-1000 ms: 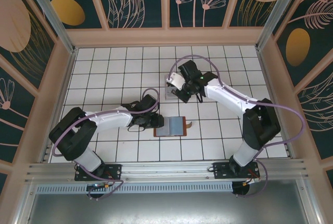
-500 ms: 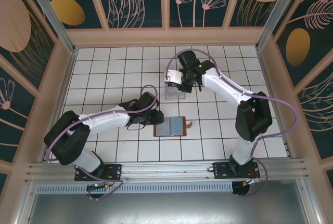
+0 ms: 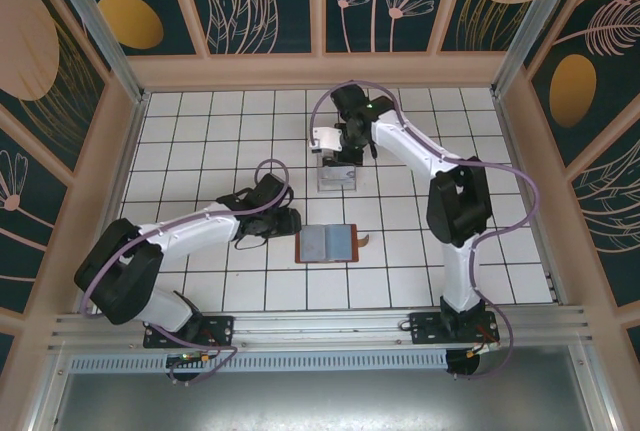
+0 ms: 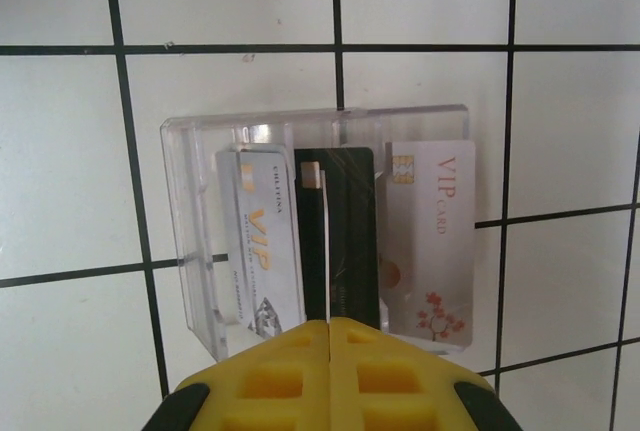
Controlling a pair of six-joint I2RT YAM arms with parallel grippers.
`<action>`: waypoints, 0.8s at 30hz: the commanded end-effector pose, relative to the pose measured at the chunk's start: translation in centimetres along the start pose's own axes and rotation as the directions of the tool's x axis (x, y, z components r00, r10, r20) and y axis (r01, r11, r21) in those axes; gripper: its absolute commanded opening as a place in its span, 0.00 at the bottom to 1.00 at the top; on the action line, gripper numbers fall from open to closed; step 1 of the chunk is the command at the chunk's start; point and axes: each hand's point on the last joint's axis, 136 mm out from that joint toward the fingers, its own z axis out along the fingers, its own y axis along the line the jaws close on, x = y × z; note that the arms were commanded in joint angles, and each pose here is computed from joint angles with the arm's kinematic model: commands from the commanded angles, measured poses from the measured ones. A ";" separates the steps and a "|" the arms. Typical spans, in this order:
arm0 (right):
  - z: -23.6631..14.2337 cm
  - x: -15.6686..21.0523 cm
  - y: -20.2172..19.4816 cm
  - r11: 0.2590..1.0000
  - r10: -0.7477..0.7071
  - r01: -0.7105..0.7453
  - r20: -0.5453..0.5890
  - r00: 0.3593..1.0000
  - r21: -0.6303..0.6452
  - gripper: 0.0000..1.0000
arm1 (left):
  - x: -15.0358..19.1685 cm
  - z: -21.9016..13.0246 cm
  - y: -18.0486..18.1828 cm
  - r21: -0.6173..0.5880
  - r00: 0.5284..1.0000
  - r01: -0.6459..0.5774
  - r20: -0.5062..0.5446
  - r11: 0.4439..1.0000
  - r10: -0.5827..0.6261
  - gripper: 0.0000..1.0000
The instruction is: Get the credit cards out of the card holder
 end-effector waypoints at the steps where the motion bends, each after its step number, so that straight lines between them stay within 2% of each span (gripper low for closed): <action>1: 0.3 -0.1 0.3 0.998 -0.028 0.028 0.002 1.000 -0.059 0.00 | 0.2 -0.5 1.4 -0.035 1.000 0.011 0.003 0.999 -0.011 0.47; 18: 3.5 -0.1 1.0 0.986 -0.011 0.012 0.005 1.000 -0.169 0.00 | 0.0 -0.2 2.1 -0.052 1.000 0.018 -0.005 0.998 -0.019 0.48; 24: 4.7 0.2 1.0 0.985 -0.004 0.003 -0.006 1.000 -0.171 0.00 | 0.0 -0.3 2.1 -0.051 1.000 0.023 -0.005 0.998 -0.024 0.48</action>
